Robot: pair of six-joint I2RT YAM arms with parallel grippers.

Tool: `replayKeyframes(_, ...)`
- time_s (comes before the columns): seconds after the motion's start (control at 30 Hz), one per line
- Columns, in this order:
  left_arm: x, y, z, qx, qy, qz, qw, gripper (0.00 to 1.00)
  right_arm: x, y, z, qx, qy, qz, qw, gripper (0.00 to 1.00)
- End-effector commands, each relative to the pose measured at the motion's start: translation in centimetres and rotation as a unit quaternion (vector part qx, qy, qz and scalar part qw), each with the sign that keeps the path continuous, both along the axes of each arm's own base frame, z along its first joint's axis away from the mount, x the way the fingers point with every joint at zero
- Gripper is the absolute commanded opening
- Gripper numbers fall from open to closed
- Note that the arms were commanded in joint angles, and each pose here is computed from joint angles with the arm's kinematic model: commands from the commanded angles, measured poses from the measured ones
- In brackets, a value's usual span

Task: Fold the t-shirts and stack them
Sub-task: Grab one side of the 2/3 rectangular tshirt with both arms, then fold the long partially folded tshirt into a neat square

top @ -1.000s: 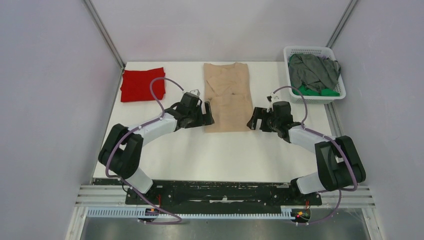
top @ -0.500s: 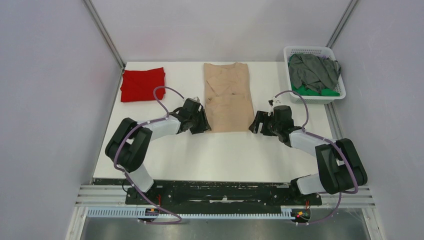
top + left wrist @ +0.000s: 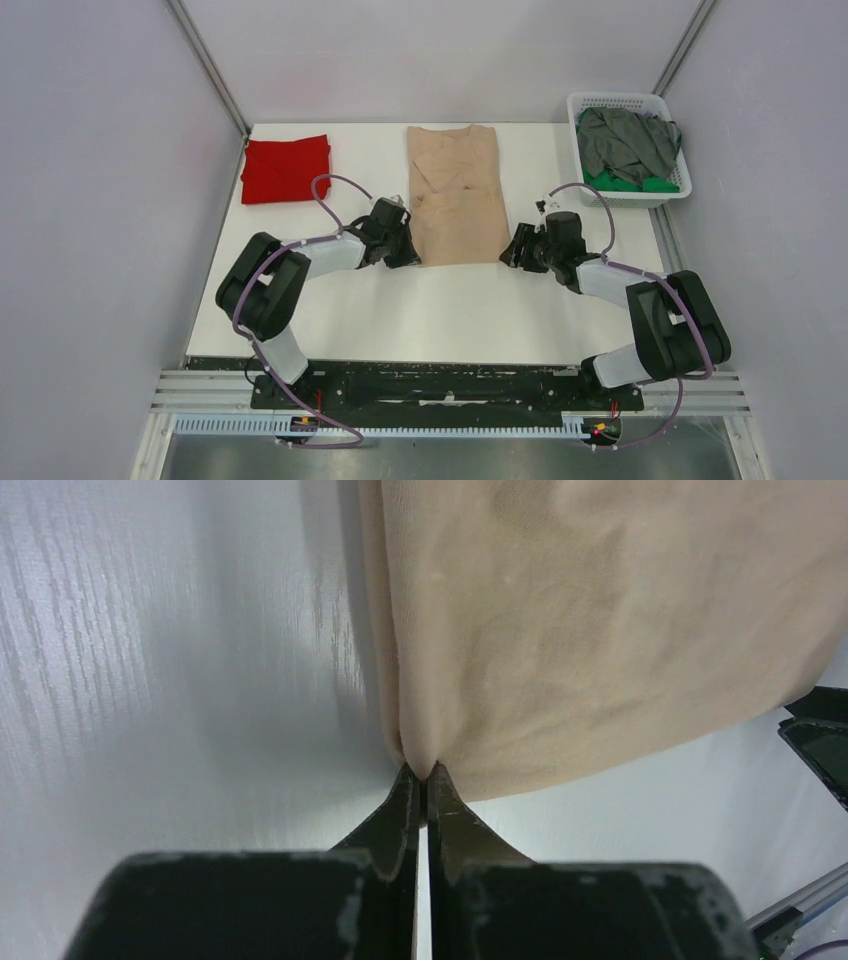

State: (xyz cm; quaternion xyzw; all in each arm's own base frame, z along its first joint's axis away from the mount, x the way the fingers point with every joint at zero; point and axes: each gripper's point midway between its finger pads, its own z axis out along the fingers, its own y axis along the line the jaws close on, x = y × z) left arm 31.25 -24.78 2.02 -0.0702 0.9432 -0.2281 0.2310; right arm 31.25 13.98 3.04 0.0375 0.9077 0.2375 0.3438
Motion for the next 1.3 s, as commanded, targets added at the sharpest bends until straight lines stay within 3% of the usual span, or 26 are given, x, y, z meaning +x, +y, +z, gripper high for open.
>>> replayKeyframes(0.0,-0.3,-0.3,-0.7,0.006,0.011,0.002,1.0,0.02,0.0,0.6,-0.4,0.015,0.004,0.005,1.0,0.53)
replayKeyframes(0.2,-0.1,-0.1,-0.3,0.009,0.002,0.003,1.0,0.02,0.4,0.7,-1.1,0.011,0.008,0.005,1.0,0.44)
replayKeyframes(0.27,-0.1,-0.1,-0.2,0.01,0.0,0.004,1.0,0.02,0.3,0.8,-1.4,0.008,0.012,0.009,1.0,0.34)
replayKeyframes(0.33,-0.1,-0.1,0.1,0.009,-0.002,0.003,1.0,0.02,0.1,1.0,-1.6,0.007,0.016,0.015,1.0,0.14)
replayKeyframes(0.4,-0.2,-0.1,0.5,0.006,-0.006,0.003,1.0,0.02,-0.3,1.1,-1.3,0.003,0.014,0.023,1.0,0.0)
replayKeyframes(0.7,-4.4,1.8,5.2,0.033,-0.062,-0.029,0.997,0.02,-6.8,2.5,1.8,0.022,-0.008,0.153,0.988,0.0)
replayKeyframes(1.07,-12.4,3.4,13.3,-0.037,-0.12,-0.096,0.987,0.02,-16.2,7.3,9.9,0.123,-0.08,0.345,0.927,0.0)
replayKeyframes(1.27,-13.9,4.3,16.6,-0.081,-0.164,-0.1,0.978,0.02,-17.2,7.6,12.3,0.144,-0.114,0.356,0.916,0.0)
